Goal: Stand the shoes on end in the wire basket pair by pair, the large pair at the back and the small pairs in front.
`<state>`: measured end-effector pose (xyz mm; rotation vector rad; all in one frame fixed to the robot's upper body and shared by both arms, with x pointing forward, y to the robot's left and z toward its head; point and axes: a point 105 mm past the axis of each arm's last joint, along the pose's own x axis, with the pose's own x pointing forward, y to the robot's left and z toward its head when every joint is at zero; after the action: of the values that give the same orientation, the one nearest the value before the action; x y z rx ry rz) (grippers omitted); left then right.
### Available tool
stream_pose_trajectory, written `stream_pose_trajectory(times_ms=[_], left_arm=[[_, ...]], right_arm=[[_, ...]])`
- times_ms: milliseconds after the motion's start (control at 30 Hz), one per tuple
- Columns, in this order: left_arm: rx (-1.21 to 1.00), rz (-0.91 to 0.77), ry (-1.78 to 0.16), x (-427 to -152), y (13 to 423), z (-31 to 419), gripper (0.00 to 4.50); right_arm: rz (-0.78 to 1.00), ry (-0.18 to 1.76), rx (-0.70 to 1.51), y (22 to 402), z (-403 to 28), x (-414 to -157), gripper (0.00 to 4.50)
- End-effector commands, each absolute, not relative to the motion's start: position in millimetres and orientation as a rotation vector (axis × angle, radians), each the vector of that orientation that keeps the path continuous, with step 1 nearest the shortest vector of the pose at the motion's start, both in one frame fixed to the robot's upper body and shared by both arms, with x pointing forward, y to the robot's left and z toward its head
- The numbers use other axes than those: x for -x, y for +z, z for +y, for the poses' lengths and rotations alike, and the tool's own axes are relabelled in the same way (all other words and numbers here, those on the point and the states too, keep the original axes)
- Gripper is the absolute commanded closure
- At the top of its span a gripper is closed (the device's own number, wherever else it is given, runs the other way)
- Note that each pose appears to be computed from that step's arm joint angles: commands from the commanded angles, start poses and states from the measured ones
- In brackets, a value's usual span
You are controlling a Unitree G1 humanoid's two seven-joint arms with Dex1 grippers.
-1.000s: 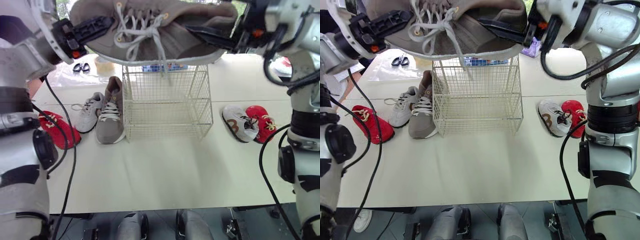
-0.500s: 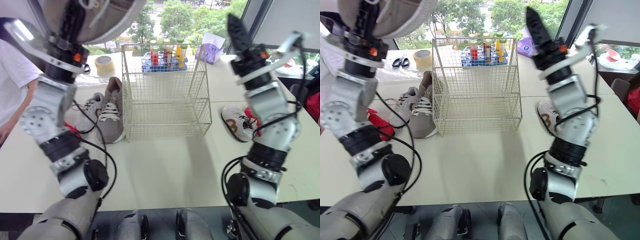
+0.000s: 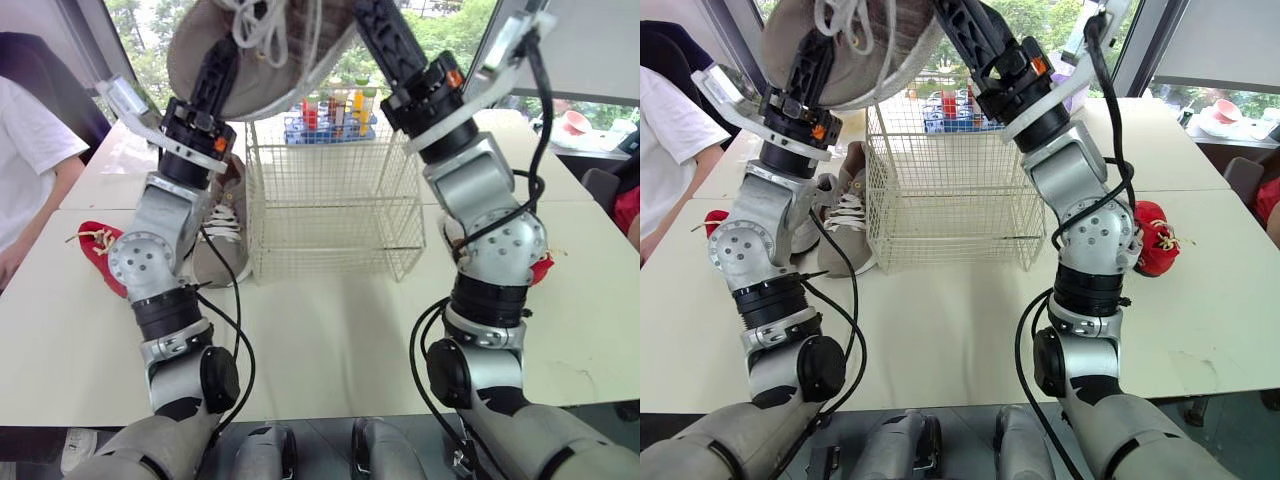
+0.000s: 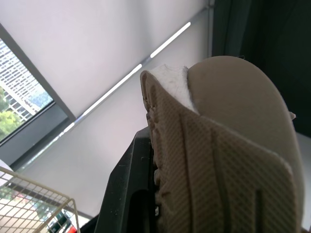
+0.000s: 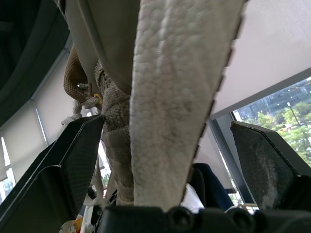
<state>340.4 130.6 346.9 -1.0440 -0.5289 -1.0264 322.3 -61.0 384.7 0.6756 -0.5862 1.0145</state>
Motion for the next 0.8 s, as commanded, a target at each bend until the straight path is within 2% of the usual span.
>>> stream_pose_trajectory(times_ms=[33, 100, 133, 200, 300, 333, 400, 500, 533, 600, 700, 733, 800], left_arm=[[1.011, -0.534, -1.043, -336.6, 343.7, 124.7, 3.84], [0.995, -0.516, -1.04, -337.7, 337.9, 121.1, 3.84], [0.992, -0.513, -1.041, -337.8, 336.9, 120.3, 3.84], [0.994, -0.514, -1.041, -337.8, 336.7, 120.2, 3.84], [0.989, -0.508, -1.038, -338.0, 336.5, 119.5, 3.84], [0.985, -0.504, -1.038, -338.0, 336.2, 118.7, 3.84], [0.965, -0.492, -1.036, -337.6, 335.7, 116.5, 3.84], [0.932, -0.452, -1.045, -337.2, 331.5, 112.5, 3.84], [0.91, -0.441, -1.057, -335.2, 329.8, 111.3, 2.83], [0.866, -0.427, -1.068, -329.2, 329.0, 112.5, 1.92], [0.811, -0.418, -1.044, -325.0, 329.3, 114.4, 0.34], [0.799, -0.416, -1.041, -323.3, 329.5, 115.0, 0.04], [0.682, -0.39, -0.989, -315.8, 327.7, 114.4, 0.04]], right_arm=[[-0.667, 1.07, -0.676, 405.0, -54.0, -308.6, 0.02], [-0.67, 1.078, -0.68, 406.5, -50.2, -306.6, 0.02], [-0.672, 1.077, -0.683, 406.6, -50.8, -306.8, 0.26], [-0.674, 1.076, -0.686, 406.0, -52.7, -307.0, 0.83], [-0.678, 1.067, -0.679, 406.0, -53.6, -308.2, 2.29], [-0.681, 1.062, -0.675, 406.3, -54.0, -308.7, 2.56], [-0.689, 1.036, -0.653, 406.8, -55.1, -310.8, 2.77], [-0.673, 0.994, -0.608, 404.4, -55.6, -316.4, 2.77], [-0.673, 0.998, -0.591, 404.3, -55.0, -316.1, 2.77], [-0.791, 0.973, -0.589, 416.7, -66.4, -310.0, 2.77], [-0.833, 0.991, -0.539, 423.5, -69.6, -305.4, 2.77], [-0.836, 0.996, -0.531, 425.2, -70.2, -305.1, 2.77], [-0.882, 0.996, -0.523, 438.9, -98.1, -308.2, 2.77]])
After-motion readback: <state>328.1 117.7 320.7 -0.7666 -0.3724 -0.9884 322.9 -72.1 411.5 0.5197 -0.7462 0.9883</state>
